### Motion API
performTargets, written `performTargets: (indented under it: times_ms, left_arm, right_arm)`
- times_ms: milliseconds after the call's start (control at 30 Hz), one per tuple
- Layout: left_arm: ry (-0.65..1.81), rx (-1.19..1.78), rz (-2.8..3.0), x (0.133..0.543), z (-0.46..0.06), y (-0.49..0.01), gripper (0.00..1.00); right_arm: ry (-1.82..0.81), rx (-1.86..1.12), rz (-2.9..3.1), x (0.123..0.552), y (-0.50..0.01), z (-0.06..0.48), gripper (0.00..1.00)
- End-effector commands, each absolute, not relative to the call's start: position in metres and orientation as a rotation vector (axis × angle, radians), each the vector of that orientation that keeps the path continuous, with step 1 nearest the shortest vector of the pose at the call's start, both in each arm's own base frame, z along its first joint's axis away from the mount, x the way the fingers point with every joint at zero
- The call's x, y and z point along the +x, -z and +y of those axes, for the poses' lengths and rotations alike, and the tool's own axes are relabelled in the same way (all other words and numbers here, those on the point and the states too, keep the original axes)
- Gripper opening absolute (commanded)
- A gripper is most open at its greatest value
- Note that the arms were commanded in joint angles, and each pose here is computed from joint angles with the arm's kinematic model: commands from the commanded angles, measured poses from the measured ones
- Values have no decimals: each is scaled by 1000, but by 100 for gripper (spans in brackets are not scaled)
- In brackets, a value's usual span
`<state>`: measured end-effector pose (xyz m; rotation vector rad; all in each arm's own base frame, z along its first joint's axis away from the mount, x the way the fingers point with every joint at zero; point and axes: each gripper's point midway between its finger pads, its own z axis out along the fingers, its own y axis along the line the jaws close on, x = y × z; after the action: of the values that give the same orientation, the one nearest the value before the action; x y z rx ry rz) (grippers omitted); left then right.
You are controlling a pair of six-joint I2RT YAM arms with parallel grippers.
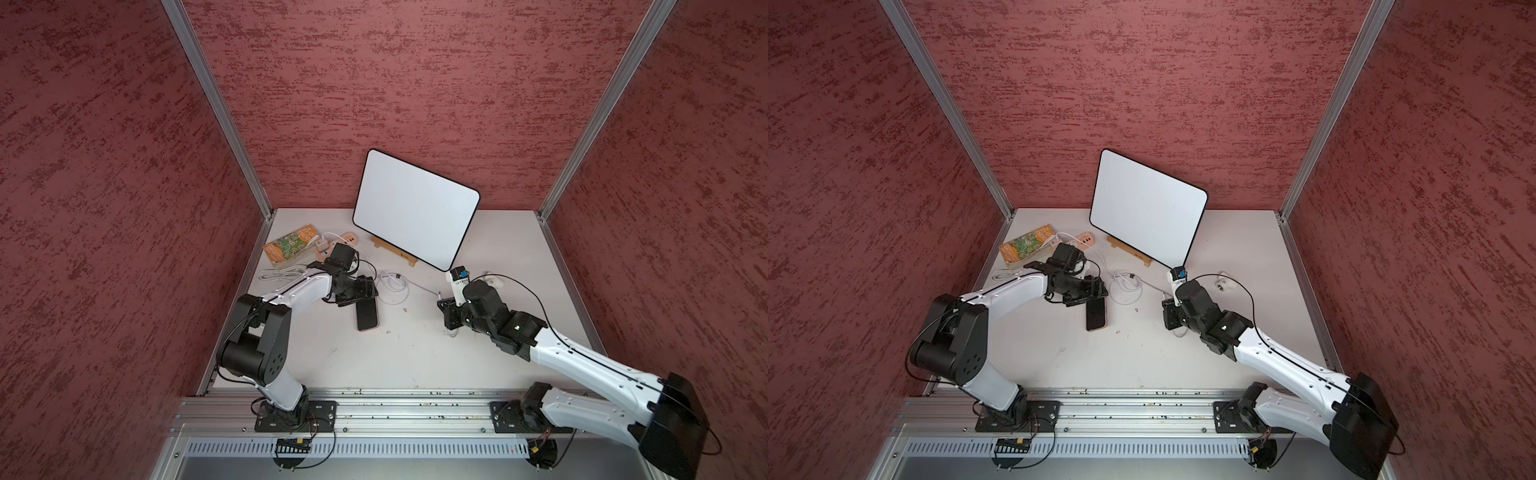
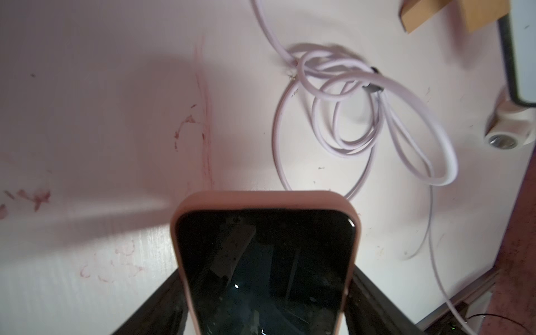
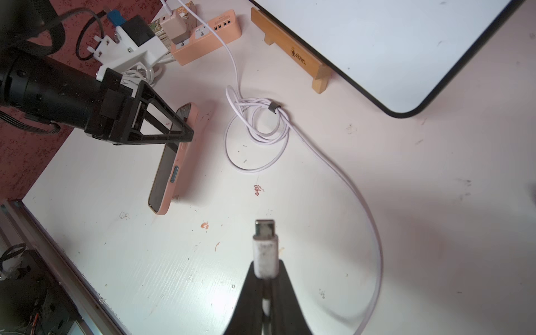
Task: Plug the charging cable into the phone
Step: Pick up the phone at the center of the board.
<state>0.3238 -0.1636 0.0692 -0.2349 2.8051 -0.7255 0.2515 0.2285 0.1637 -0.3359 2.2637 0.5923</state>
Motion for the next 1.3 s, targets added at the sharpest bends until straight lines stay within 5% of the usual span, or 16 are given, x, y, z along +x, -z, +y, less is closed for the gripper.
performTargets:
  times_ms: [0,267,500,1267]
  left_arm:
    - [1044,-489,2646,341,-183,-99,0]
    - [1053,-774,2579,346,-175,-115,0]
    - [624,-1134,2539,329,-122,-111,0]
    - [554,-1098,2523,317,-129,-134,0]
  right_arm:
    - [-569,-299,2229,258,-167,223,0]
    - [-512,-280,2226,261,-166,215,0]
    - [-461,-274,2242,263,-165,210,0]
    - [-473,-311,2289,266,-153,221,0]
